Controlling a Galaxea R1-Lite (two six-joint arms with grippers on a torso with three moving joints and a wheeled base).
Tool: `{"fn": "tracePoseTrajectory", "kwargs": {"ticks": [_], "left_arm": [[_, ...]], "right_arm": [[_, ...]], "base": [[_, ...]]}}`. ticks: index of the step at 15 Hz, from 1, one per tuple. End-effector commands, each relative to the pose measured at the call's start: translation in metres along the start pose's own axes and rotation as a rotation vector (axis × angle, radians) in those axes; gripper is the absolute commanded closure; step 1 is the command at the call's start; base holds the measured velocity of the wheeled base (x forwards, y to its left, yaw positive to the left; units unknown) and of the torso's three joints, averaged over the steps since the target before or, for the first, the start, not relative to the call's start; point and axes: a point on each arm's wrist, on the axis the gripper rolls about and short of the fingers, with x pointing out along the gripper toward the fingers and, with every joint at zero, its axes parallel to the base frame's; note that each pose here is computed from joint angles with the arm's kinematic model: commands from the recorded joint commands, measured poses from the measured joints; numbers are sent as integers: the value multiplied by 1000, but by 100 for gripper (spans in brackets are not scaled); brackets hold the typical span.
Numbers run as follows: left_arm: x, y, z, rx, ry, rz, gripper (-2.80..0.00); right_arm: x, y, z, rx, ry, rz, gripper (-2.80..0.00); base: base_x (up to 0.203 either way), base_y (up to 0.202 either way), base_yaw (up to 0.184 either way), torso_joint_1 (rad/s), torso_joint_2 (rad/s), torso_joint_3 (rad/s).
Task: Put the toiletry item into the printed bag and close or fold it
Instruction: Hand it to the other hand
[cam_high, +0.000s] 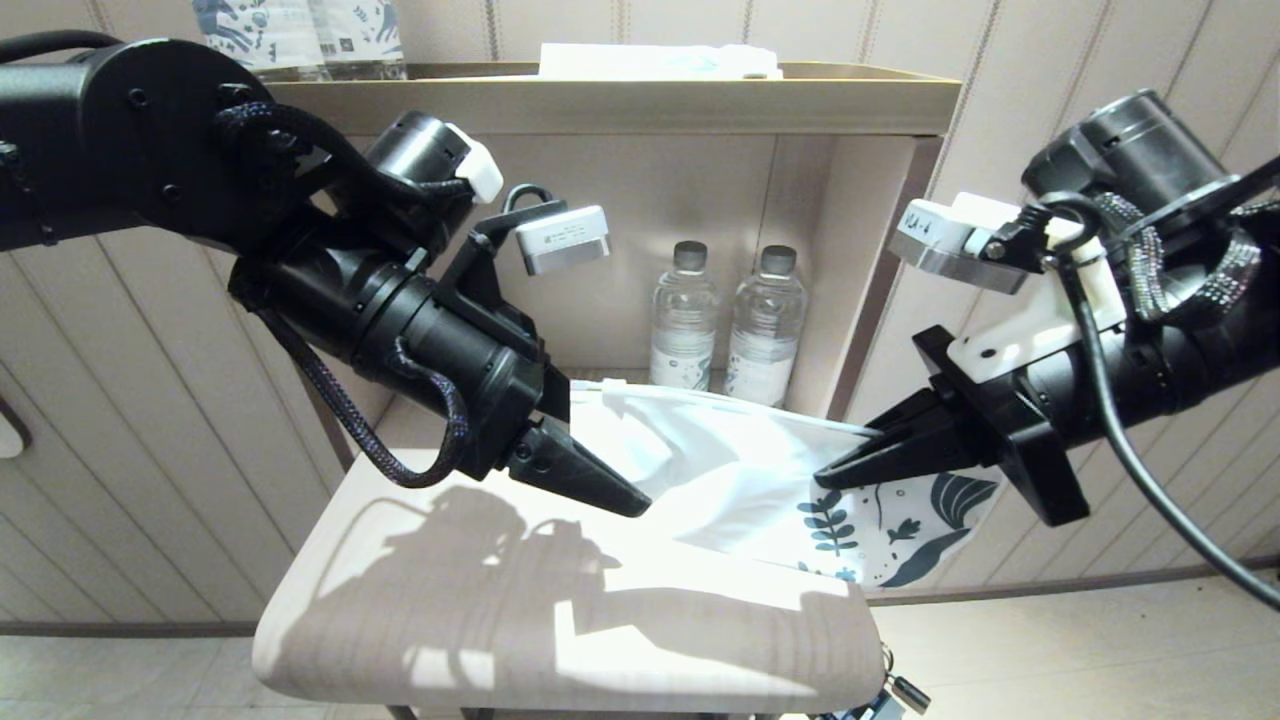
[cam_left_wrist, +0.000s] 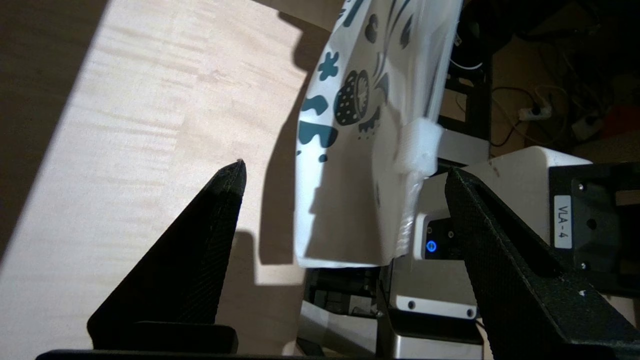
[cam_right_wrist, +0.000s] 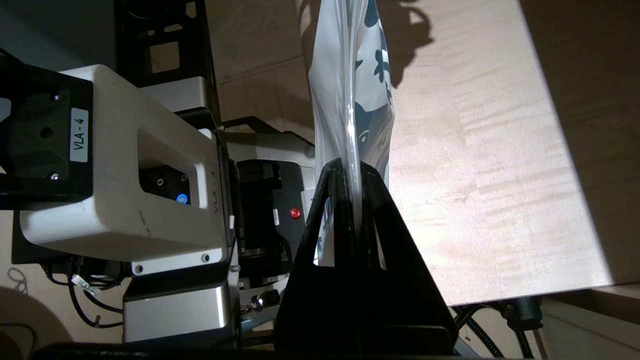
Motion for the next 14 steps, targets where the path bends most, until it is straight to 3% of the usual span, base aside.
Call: {"fn": "tracePoseTrajectory", "kwargs": {"ticks": [1, 14], "left_arm": [[-3, 4, -4, -8, 1, 4, -280], [-19, -3, 1, 76, -25, 35, -280]], "right_arm": [[-2, 6, 0, -8, -3, 10, 0], [5, 10, 1, -17, 3, 42, 0]], "base": [[0, 0, 0, 0, 0, 0], [0, 0, 0, 0, 0, 0]]}}
